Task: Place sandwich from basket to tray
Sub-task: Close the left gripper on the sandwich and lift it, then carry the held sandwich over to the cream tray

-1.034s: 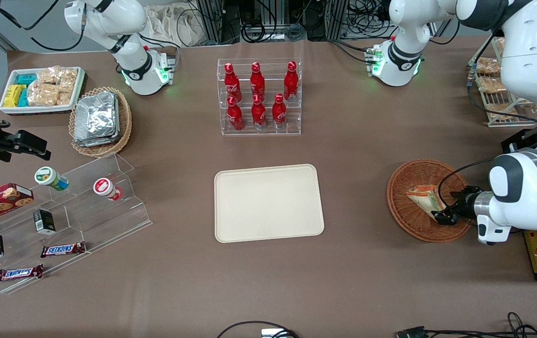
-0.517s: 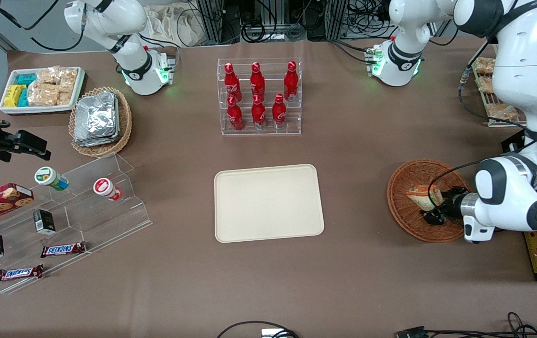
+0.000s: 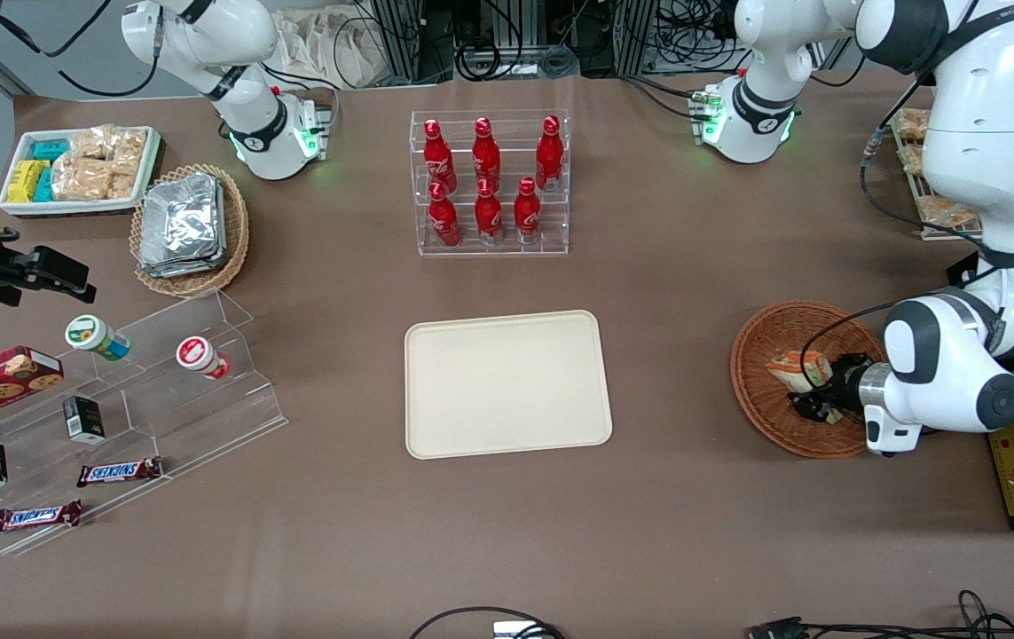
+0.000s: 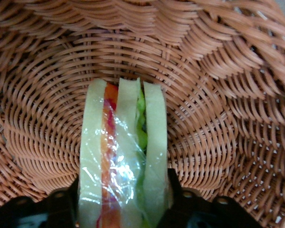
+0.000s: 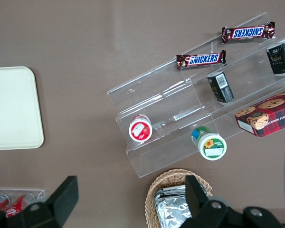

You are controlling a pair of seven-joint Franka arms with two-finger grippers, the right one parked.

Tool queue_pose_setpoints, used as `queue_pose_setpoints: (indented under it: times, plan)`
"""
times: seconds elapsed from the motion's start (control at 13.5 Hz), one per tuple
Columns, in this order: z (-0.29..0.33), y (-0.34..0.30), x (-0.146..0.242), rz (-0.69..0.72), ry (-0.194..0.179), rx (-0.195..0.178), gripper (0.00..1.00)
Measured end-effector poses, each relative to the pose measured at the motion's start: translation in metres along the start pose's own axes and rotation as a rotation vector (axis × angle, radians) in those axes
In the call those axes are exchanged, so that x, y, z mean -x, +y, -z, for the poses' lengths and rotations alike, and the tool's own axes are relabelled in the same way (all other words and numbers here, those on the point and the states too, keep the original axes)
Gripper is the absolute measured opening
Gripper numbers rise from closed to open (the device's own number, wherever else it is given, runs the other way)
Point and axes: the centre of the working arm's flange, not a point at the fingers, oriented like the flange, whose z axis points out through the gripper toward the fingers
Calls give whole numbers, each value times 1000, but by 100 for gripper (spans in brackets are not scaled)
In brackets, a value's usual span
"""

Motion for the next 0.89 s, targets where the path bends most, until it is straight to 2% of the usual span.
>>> queue_pose_setpoints:
  times: [0.15,0.3,0.52,0.66,0.89]
  plan:
    - [6,3,3,-7,6,5,44]
    - [17,8,11,-20,12,8,35]
    - [54,21,39,-40,18,0,33]
    - [87,38,70,-63,39,1,33]
    - [120,74,125,-144,64,-9,27]
